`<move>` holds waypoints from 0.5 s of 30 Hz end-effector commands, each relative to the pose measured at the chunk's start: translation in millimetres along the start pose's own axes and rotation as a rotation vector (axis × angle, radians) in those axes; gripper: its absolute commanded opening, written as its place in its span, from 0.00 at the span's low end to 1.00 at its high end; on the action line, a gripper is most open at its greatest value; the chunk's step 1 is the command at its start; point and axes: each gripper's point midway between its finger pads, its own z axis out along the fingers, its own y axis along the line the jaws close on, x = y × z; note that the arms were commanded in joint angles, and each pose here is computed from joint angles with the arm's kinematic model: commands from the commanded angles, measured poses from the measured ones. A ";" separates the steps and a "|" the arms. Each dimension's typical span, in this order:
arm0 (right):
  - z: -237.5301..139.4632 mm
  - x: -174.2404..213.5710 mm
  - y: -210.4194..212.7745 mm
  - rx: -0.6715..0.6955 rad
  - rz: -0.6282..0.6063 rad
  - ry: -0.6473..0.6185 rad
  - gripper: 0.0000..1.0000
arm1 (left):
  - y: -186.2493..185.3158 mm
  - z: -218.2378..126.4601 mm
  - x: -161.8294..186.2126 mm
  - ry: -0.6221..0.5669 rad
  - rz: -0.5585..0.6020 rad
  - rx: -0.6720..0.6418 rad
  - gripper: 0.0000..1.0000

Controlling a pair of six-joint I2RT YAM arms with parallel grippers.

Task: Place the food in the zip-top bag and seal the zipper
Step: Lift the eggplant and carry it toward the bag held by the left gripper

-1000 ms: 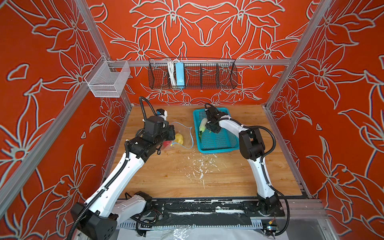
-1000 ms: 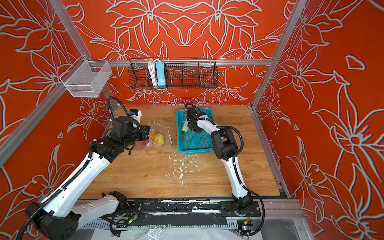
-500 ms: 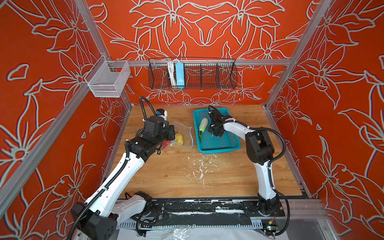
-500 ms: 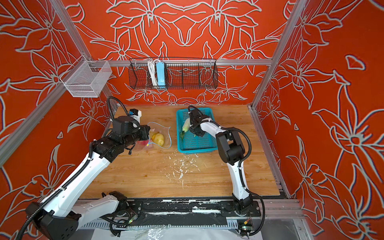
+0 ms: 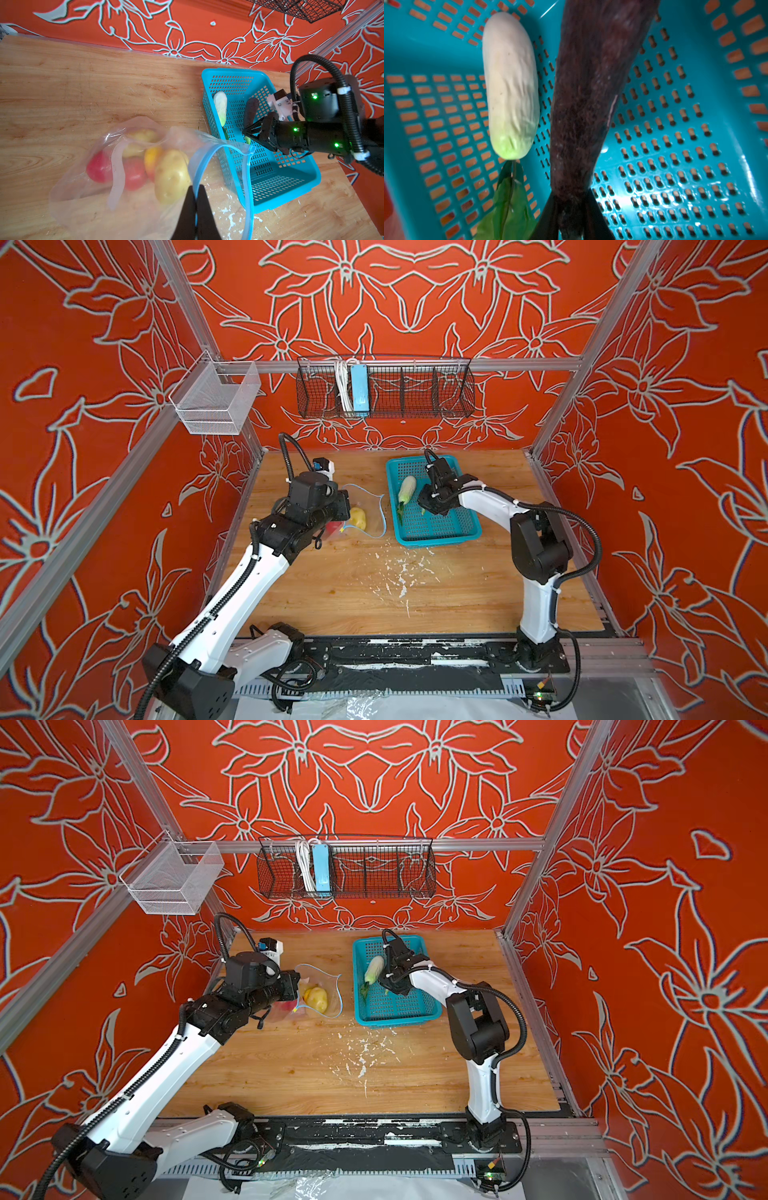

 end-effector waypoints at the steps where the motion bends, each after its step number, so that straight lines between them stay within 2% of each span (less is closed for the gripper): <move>1: -16.2 0.2 9.2 -0.065 -0.025 -0.005 0.12 | 0.5 2.8 -1.0 -0.007 0.002 -0.001 0.00; 6: -25.8 9.5 10.1 -0.104 -0.054 0.012 0.12 | 1.8 4.0 -0.2 -0.006 0.001 -0.008 0.00; 15: -57.0 28.0 24.0 -0.193 -0.176 0.047 0.11 | 1.5 3.3 -0.9 -0.010 0.003 -0.006 0.00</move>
